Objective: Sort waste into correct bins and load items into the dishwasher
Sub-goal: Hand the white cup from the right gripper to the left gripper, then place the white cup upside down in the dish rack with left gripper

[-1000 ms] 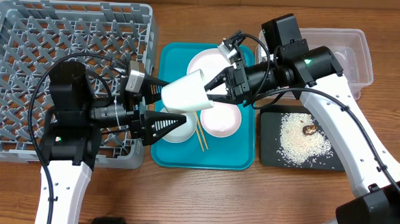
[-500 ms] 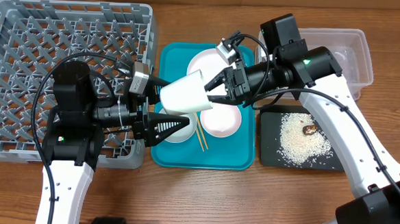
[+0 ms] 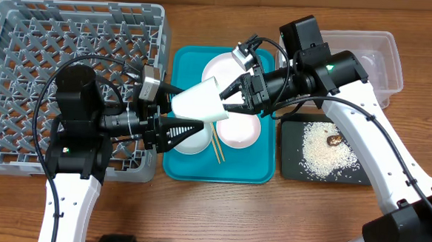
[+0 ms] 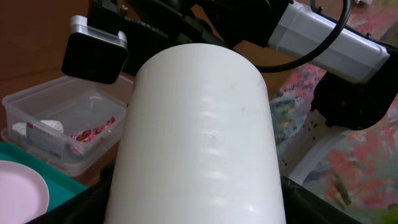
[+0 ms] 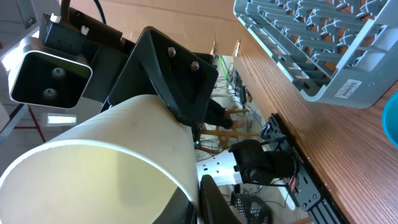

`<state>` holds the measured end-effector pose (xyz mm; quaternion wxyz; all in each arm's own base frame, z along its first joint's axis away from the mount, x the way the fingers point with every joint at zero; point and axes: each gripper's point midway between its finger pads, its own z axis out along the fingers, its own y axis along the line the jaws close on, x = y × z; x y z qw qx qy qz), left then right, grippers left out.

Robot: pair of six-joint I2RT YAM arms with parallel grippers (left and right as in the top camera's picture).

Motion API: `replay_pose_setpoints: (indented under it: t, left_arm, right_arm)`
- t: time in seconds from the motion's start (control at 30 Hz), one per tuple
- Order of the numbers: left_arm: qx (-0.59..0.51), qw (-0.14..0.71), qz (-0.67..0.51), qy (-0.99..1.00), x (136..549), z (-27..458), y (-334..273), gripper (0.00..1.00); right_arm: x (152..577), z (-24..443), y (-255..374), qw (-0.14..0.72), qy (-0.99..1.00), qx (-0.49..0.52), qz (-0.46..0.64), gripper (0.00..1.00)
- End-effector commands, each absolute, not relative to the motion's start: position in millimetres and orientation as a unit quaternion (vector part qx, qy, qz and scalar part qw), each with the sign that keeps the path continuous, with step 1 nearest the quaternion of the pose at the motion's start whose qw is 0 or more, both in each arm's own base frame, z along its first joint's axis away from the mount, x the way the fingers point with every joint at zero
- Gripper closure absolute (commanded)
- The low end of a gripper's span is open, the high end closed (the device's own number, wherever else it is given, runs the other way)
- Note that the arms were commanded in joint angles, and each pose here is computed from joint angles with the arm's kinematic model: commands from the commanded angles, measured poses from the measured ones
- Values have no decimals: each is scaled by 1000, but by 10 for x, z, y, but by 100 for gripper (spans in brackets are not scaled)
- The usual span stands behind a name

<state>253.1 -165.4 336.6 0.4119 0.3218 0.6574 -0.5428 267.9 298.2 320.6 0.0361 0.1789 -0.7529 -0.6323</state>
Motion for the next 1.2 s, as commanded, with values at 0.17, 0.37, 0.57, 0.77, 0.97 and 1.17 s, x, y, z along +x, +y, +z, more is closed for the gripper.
replay_pose_setpoints:
  t: [0.17,0.37,0.57,0.77,0.97,1.17]
  left_arm:
    - [322,430,-522,663,2611,3397,-1654,34]
    - [311,439,-506,674,2686,3369,-1628,44]
    - [297,447,-490,687,2764,3335,-1597,45]
    - [248,460,-439,731,2976,3179,-1460,48]
    - [185,460,-343,798,3192,2843,-1121,50]
    - [85,425,-216,875,3290,2408,-582,50]
  right_arm:
    - [2641,3227,3000,38,-746,187,-638,96]
    - [2641,3227,3000,38,-746,187,-638,96]
    - [2677,3172,2998,30,-758,183,-626,96]
    - [3049,2706,2833,-43,-850,138,-506,92]
    - [3430,2512,2451,-98,-890,87,-437,77]
    - [3693,2472,1967,-122,-899,29,-420,71]
